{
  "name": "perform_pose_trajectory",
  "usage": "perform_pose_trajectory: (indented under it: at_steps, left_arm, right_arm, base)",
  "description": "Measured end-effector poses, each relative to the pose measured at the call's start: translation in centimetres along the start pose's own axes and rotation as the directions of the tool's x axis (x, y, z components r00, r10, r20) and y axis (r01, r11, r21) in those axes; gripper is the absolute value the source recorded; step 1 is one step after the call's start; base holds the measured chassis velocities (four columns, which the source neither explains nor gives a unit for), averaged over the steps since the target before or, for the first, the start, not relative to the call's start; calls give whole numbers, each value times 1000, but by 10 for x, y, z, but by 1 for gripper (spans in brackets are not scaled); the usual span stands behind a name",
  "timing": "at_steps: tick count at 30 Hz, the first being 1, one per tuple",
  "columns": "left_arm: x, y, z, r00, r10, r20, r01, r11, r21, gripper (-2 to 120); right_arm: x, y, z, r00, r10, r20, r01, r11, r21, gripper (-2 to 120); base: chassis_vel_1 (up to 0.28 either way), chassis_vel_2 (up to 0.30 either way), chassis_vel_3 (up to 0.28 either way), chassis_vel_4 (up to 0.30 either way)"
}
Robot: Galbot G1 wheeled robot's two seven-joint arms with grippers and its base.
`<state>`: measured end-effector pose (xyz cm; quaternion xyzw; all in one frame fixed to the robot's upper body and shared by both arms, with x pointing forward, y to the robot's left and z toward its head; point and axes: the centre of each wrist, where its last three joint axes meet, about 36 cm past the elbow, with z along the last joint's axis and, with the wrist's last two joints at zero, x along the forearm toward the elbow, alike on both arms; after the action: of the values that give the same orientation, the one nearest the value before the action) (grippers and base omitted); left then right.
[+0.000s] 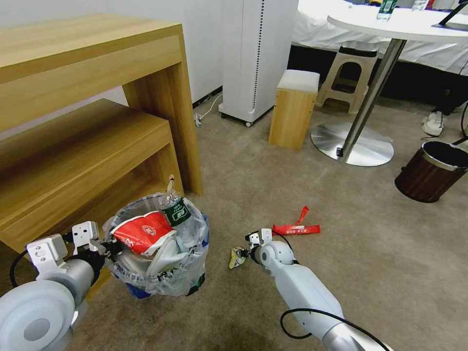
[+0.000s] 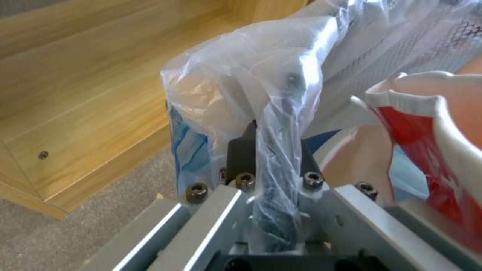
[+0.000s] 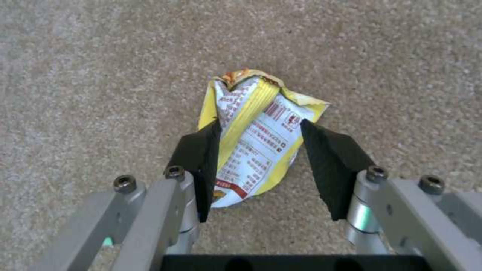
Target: Pick up the trash bin and place the garbage on the floor into it.
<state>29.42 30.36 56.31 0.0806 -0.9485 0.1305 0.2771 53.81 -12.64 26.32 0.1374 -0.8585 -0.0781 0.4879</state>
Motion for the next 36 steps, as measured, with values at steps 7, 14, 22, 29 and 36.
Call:
perform_pose_trajectory:
  at_steps: [7,14,22,29,36]
  left_arm:
    - [-1,0,1,1000,0,-2,0,1000,3,0]
    - [-2,0,1,1000,0,-1,0,1000,2,0]
    - [-3,0,1,1000,4,-1,-4,1000,2,0]
    - [-4,1,0,1000,3,-1,-3,1000,-3,0]
    - [-5,2,0,1000,-1,1,1,1000,-3,0]
  right_arm:
    - [-1,-2,2,1000,16,-3,-16,1000,12,57]
    - [-3,-1,9,1000,23,-16,-22,999,29,72]
    - [-7,1,16,999,22,-29,-21,999,43,76]
    - [-9,6,13,1000,3,-20,-2,999,46,64]
    - [-11,13,9,1000,-19,-8,20,998,53,37]
  base:
    - [0,0,0,0]
    - [0,0,0,0]
    - [0,0,0,0]
    - [0,0,0,0]
    - [0,0,0,0]
